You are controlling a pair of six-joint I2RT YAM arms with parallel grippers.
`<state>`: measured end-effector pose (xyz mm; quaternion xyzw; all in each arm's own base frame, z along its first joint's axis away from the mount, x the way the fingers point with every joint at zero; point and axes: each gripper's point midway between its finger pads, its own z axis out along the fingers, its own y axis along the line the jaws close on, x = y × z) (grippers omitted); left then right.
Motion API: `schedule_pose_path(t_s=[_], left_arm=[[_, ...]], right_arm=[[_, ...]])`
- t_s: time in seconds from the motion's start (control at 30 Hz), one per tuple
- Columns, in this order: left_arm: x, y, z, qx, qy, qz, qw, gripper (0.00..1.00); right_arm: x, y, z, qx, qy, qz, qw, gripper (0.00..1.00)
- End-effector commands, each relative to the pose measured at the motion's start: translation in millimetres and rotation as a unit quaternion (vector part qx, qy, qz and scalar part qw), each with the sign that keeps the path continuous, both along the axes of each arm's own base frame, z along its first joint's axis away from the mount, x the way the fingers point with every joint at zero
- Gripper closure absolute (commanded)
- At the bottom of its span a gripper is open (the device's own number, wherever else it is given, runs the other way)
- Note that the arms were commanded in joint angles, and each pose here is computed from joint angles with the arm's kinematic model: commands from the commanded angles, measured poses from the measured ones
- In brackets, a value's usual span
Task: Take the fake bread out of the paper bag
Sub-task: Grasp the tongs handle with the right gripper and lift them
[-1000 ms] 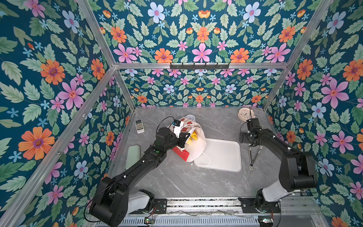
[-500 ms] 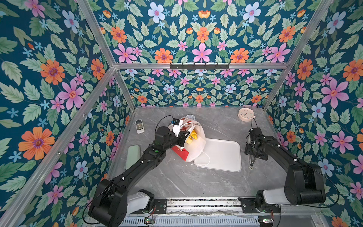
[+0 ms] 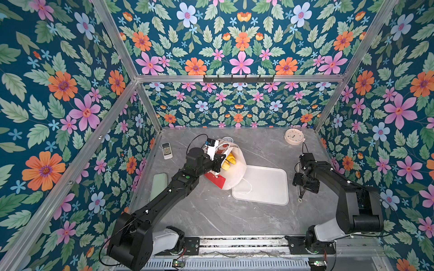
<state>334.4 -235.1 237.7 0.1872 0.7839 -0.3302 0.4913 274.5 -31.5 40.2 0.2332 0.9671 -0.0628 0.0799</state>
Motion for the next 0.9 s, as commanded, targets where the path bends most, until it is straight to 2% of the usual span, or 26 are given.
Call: schedule_pose_path(t_s=[0.0, 0.13, 0.33, 0.67, 0.73, 0.87], left_arm=[[6.0, 2.6, 4.6, 0.010, -0.017, 0.011, 1.000, 1.00], [6.0, 2.7, 5.3, 0.010, -0.018, 0.011, 1.000, 1.00], [4.7, 4.5, 3.4, 0.012, -0.017, 0.013, 1.000, 1.00], [3.3, 6.2, 3.4, 0.017, -0.018, 0.015, 1.000, 1.00], [3.1, 6.5, 4.1, 0.016, -0.019, 0.016, 1.000, 1.00], [3.1, 6.3, 5.3, 0.016, -0.020, 0.015, 1.000, 1.00]], right_arm=[[6.3, 1.6, -5.4, 0.005, 0.002, 0.005, 1.000, 0.25], [9.4, -1.7, -13.7, 0.006, 0.015, -0.001, 1.000, 0.39], [12.7, -1.7, -21.2, 0.027, 0.018, -0.012, 0.999, 0.52], [12.7, 3.4, -41.4, 0.049, 0.029, -0.027, 0.998, 0.59], [12.4, 4.1, -42.5, 0.053, 0.033, -0.028, 0.998, 0.66], [11.6, 2.7, -37.9, 0.048, 0.027, -0.026, 0.998, 0.89]])
